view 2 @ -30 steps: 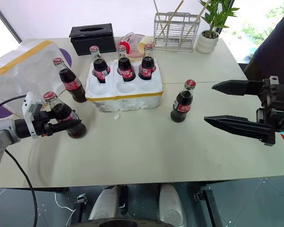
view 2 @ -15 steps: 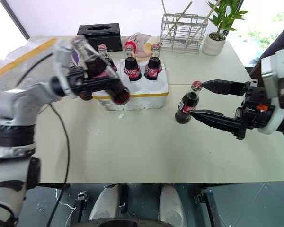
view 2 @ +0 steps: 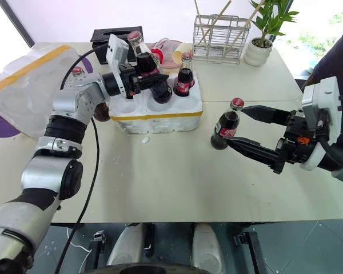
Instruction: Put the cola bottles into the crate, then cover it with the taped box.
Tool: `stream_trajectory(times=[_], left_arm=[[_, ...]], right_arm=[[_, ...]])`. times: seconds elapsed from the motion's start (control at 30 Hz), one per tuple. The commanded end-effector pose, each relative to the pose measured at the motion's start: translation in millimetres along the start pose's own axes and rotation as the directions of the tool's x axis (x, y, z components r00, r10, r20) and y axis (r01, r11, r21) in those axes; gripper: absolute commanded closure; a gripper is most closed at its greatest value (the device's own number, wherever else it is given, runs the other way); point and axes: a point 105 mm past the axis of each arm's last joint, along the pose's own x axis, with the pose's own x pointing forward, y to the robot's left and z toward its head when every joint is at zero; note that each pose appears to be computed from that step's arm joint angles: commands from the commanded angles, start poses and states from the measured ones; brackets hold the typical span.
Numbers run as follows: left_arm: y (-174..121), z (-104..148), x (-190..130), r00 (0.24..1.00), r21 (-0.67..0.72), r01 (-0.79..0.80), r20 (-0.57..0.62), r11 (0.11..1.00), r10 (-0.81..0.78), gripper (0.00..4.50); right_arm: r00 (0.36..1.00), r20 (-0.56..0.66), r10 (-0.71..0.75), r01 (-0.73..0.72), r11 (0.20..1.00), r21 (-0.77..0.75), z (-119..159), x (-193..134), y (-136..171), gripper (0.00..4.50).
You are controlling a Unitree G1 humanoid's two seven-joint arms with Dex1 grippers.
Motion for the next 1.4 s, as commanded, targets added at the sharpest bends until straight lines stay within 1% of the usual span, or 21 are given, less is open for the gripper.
stream_trajectory(times=[0.03, 0.17, 0.3, 0.37, 0.43, 0.5, 0.53, 0.57, 0.6, 0.73, 0.83, 0.93, 1.0, 1.07, 1.17, 1.2, 1.23, 1.27, 1.3, 1.33, 1.4], left_arm=[[-10.1, 25.6, -5.3, 0.997, 0.102, 0.073, 0.015, 0.992, -0.075, 1.68], [-8.5, 8.3, -2.5, 0.996, 0.150, 0.065, -0.062, 0.987, -0.056, 1.68], [-2.8, -17.2, 6.1, 0.986, 0.218, 0.040, -0.165, 0.975, -0.004, 1.68], [-1.6, -28.2, 12.3, 0.982, 0.225, 0.027, -0.191, 0.974, 0.017, 1.68], [-0.9, -41.8, 18.9, 0.976, 0.202, 0.005, -0.216, 0.979, 0.040, 1.68], [1.7, -48.0, 19.7, 0.972, 0.193, -0.022, -0.225, 0.981, 0.066, 0.66], [3.6, -48.1, 17.7, 0.972, 0.197, -0.034, -0.222, 0.980, 0.079, 0.38], [5.2, -47.0, 15.5, 0.972, 0.206, -0.043, -0.218, 0.978, 0.089, 0.01], [6.5, -44.6, 11.9, 0.972, 0.224, -0.048, -0.212, 0.973, 0.097, 0.01], [4.4, -17.8, -14.1, 0.991, 0.202, -0.050, -0.110, 0.978, 0.074, 0.01], [-12.0, 7.6, -50.3, 1.000, 0.139, -0.024, 0.011, 0.990, 0.023, 0.01], [-28.6, 19.1, -85.9, 0.997, 0.079, -0.031, 0.068, 0.996, 0.025, 0.01], [-35.9, 19.4, -108.2, 0.996, 0.053, -0.060, 0.075, 0.997, 0.056, 0.01], [-37.6, 15.9, -130.6, 0.990, 0.024, -0.129, 0.069, 0.991, 0.127, 0.01], [-21.3, 1.2, -158.8, 0.946, 0.015, -0.325, 0.021, 0.946, 0.324, 0.01], [-9.5, -5.1, -167.8, 0.909, 0.022, -0.417, 0.002, 0.909, 0.417, 0.01], [8.8, -10.9, -179.9, 0.838, 0.068, -0.544, -0.009, 0.836, 0.546, 0.01], [22.8, -15.3, -191.5, 0.767, 0.085, -0.639, -0.015, 0.765, 0.642, 0.01], [28.3, -16.8, -197.2, 0.733, 0.096, -0.676, -0.009, 0.730, 0.680, 0.01], [27.5, -17.8, -196.6, 0.734, 0.119, -0.674, -0.004, 0.729, 0.679, 0.01], [24.2, -21.7, -189.7, 0.756, 0.113, -0.650, -0.006, 0.751, 0.655, 0.01]], right_arm=[[0.999, 0.038, -0.024, 0.026, 0.999, -0.043, 7.8, -1.2, -1.8, 0.00], [0.998, 0.044, -0.038, 0.040, 0.998, -0.046, 8.2, 2.1, -6.3, 0.00], [0.998, 0.038, -0.042, 0.044, 0.997, -0.060, 8.2, 5.9, -8.6, 0.00], [0.998, 0.037, -0.042, 0.044, 0.997, -0.063, 7.6, 8.1, -9.7, 0.00], [0.998, 0.037, -0.041, 0.043, 0.997, -0.065, 6.8, 11.0, -11.2, 0.00], [0.999, 0.040, -0.034, 0.037, 0.997, -0.067, 7.4, 14.0, -11.9, 0.00], [0.999, 0.041, -0.027, 0.029, 0.997, -0.067, 7.8, 15.6, -11.7, 0.00], [0.999, 0.041, -0.019, 0.022, 0.998, -0.067, 8.0, 16.8, -11.4, 0.00], [0.999, 0.037, -0.008, 0.010, 0.998, -0.064, 7.6, 18.0, -10.7, 0.00], [0.999, 0.034, 0.026, -0.024, 0.998, -0.057, 6.4, 23.1, -10.2, 0.00], [0.998, 0.042, 0.049, -0.047, 0.998, -0.052, 6.0, 26.7, -8.5, 0.00], [0.997, 0.047, 0.060, -0.058, 0.997, -0.047, 4.5, 28.9, -7.9, 0.00], [0.997, 0.049, 0.067, -0.065, 0.997, -0.044, 3.7, 30.8, -8.2, 0.00], [0.996, 0.048, 0.073, -0.071, 0.997, -0.043, 3.1, 31.6, -8.7, 0.00], [0.996, 0.048, 0.076, -0.074, 0.996, -0.045, 3.9, 31.9, -11.2, 0.00], [0.996, 0.050, 0.078, -0.075, 0.996, -0.045, 4.7, 32.1, -11.9, 0.00], [0.995, 0.054, 0.080, -0.078, 0.996, -0.046, 5.9, 32.6, -12.6, 0.00], [0.995, 0.056, 0.082, -0.079, 0.996, -0.048, 6.9, 33.1, -13.2, 0.00], [0.995, 0.058, 0.082, -0.080, 0.996, -0.050, 7.5, 33.5, -13.6, 0.00], [0.995, 0.059, 0.083, -0.080, 0.995, -0.052, 7.8, 33.7, -13.7, 0.00], [0.995, 0.059, 0.085, -0.082, 0.995, -0.053, 8.1, 34.1, -13.3, 0.00]])
